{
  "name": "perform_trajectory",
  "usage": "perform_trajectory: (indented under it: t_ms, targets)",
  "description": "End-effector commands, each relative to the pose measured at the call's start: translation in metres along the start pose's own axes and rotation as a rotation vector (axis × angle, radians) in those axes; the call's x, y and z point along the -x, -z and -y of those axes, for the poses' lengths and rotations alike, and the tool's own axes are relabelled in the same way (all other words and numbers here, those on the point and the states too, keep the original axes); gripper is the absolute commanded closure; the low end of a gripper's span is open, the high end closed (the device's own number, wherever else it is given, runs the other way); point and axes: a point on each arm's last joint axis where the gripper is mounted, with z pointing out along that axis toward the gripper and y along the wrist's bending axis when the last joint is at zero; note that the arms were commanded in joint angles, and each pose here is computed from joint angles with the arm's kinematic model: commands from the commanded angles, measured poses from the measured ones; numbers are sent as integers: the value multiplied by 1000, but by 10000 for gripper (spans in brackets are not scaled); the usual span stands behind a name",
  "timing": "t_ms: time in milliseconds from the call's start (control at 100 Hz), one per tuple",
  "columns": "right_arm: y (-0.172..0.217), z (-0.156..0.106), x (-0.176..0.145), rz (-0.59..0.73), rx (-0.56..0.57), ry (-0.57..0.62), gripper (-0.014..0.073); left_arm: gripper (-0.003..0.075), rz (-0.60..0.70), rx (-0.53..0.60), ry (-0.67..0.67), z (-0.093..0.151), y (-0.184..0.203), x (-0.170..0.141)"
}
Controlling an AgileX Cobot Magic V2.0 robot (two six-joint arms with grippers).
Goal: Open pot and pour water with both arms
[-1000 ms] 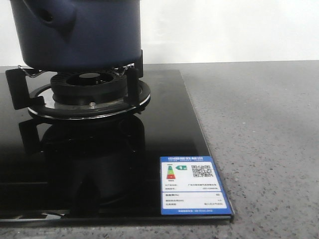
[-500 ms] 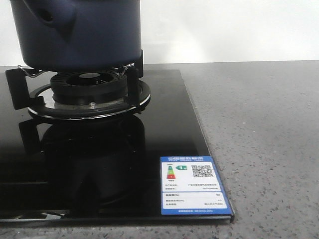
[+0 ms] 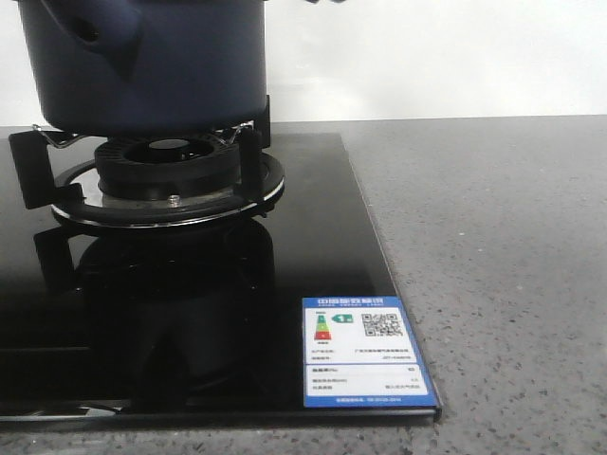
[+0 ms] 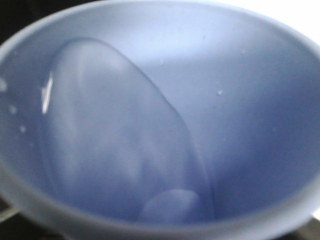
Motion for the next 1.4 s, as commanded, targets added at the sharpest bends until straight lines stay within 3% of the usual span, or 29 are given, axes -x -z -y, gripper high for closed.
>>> perform_trajectory:
  t_ms: [0, 430, 1390]
  targets:
    - [25, 27, 11, 81, -158, 86, 297, 309, 151, 39, -2, -4, 7, 25]
    - [30, 39, 14, 36, -345, 335, 297, 309, 149, 38, -2, -3, 7, 25]
    - [39, 53, 29, 79, -570, 660, 297, 309, 149, 38, -2, -3, 7, 25]
